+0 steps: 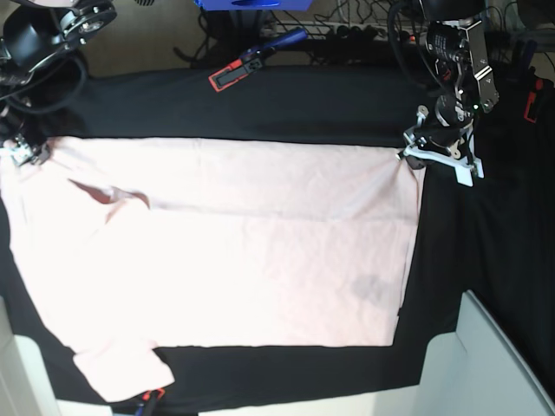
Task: Fold the T-shirt properly
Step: 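Grasp the shirt corner with the left gripper and pull it outward, then hold the shirt corner with the left gripper and tug it taut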
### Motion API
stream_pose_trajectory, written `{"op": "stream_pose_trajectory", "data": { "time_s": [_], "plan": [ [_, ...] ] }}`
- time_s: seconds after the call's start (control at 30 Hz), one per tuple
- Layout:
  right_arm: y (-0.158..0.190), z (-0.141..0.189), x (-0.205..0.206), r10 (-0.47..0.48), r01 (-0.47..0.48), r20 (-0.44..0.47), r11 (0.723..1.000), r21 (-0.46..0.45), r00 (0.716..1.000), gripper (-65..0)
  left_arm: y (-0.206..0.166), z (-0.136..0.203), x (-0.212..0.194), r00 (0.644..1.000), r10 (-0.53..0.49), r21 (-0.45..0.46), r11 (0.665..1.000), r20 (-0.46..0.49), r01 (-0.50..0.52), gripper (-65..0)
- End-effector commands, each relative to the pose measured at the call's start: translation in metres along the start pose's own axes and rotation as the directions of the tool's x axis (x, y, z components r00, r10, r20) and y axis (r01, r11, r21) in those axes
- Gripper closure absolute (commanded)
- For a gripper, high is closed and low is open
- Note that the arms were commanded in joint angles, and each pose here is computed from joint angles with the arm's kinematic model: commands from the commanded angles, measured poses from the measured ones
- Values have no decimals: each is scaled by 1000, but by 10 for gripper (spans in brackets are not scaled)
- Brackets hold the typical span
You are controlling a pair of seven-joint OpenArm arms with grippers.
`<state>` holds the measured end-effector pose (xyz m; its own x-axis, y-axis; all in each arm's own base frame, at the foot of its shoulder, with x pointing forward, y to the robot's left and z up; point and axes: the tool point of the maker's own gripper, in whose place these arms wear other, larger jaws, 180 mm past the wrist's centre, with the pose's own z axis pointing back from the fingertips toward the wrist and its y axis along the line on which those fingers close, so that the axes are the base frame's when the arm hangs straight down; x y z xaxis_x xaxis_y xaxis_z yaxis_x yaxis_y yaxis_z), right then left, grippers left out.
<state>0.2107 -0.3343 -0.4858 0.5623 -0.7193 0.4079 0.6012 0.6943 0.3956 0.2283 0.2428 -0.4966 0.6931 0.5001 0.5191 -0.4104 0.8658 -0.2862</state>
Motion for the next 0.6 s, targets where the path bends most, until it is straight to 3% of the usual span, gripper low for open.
{"op": "stream_pose_trajectory", "data": {
  "time_s": [0.0, 0.07, 0.3, 0.37, 0.5, 0.57],
  "plan": [
    [2, 5, 19, 17, -18, 46, 1000, 8, 999, -344, 4, 2, -24, 995, -5, 16, 1000, -105, 7, -133],
    [2, 5, 19, 17, -18, 46, 1000, 8, 999, -344, -1, 1, -30, 992, 3, 9, 1000, -128, -1, -133],
    [2, 5, 19, 16, -16, 47, 1000, 8, 999, -332, -12, 15, -15, 997, -26, -14, 1000, -71, 25, -106],
    [2, 5, 18, 15, -16, 46, 1000, 8, 999, -261, -11, 18, -13, 998, -20, -2, 1000, -62, 20, -104],
    [3, 4, 17, 15, -15, 42, 1000, 9, 999, -39, 2, 21, -18, 997, 25, 61, 998, -69, -21, -104],
    [3, 4, 13, 15, -15, 19, 1000, 9, 1000, -23, 3, 21, -19, 997, 25, 63, 998, -71, -21, -104]
  ]
}}
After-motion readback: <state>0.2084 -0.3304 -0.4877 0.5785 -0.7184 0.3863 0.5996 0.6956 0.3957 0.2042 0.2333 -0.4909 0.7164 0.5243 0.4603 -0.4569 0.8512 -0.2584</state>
